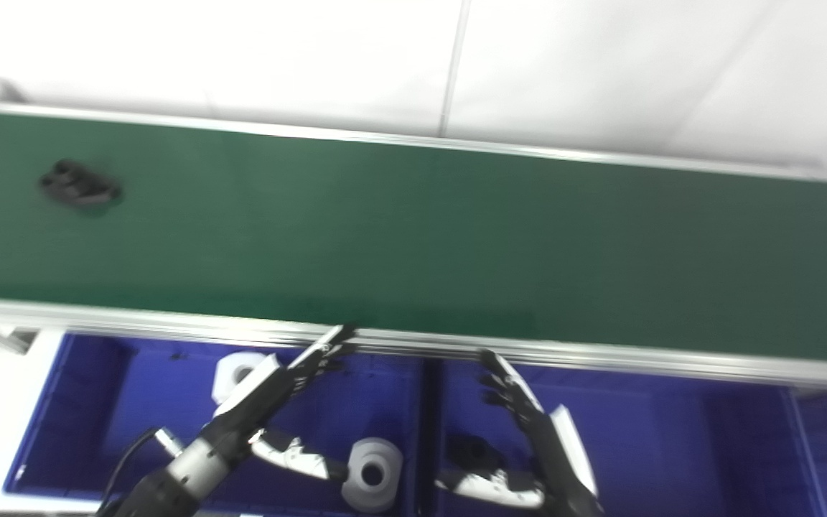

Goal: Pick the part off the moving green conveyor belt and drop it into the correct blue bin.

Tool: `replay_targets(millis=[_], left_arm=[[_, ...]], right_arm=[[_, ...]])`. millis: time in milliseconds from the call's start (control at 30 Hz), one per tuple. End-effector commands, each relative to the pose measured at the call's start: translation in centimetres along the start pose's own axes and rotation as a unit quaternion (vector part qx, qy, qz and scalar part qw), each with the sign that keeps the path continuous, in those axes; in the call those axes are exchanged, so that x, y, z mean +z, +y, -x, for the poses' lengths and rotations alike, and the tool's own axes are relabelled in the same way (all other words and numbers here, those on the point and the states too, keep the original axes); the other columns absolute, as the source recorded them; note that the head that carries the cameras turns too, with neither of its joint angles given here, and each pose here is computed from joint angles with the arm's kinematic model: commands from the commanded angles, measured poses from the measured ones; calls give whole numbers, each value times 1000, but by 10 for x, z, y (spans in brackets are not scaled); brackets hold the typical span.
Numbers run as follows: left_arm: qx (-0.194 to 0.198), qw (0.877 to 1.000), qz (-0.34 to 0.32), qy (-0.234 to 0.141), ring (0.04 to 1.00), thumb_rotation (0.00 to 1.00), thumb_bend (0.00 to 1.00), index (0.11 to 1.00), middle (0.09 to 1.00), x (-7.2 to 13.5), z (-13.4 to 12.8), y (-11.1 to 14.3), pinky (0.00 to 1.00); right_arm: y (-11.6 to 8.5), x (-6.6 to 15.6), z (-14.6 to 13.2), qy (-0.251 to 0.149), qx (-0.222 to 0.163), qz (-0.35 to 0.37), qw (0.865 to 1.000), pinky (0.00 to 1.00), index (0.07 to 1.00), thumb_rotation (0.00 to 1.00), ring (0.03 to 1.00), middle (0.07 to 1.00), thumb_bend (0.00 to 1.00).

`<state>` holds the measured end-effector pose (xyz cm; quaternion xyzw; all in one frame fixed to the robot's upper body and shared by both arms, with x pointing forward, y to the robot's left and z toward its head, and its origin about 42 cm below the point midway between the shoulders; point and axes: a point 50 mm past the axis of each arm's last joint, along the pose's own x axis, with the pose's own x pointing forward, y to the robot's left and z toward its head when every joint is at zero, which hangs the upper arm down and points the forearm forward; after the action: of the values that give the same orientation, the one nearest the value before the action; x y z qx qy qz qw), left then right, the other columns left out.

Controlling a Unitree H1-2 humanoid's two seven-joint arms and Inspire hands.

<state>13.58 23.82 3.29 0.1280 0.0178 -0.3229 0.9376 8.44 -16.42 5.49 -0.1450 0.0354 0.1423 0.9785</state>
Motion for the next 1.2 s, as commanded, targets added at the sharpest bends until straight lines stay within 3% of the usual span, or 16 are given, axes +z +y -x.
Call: replay_targets(millis=[0,267,833,1000,1167], left_arm=[[4,1000,-10,-28,978,344,783,989,1000,7,0,9,911],[4,1000,-10,-28,962,328,804,964,991,6,0,13,890],[-12,999,-24,-34,949,288,783,967,994,10,-8,1,863],[-19,998,-35,-47,973,319,802,985,1000,21,-10,-16,909],[-39,998,-38,-41,984,338,805,997,1000,19,-17,-36,916]], right_arm=[[-1,6,-1,-2,-13,6,1000,804,932,432,870,916,952],[-1,7,-2,1,-14,17,1000,817,933,444,882,925,945],[-13,0,5,-10,-14,-17,1000,830,937,357,906,941,937],[-21,-5,11,-9,-19,-23,1000,872,950,347,917,943,935],[-31,-18,22,-2,-17,-39,999,843,960,317,904,948,911]])
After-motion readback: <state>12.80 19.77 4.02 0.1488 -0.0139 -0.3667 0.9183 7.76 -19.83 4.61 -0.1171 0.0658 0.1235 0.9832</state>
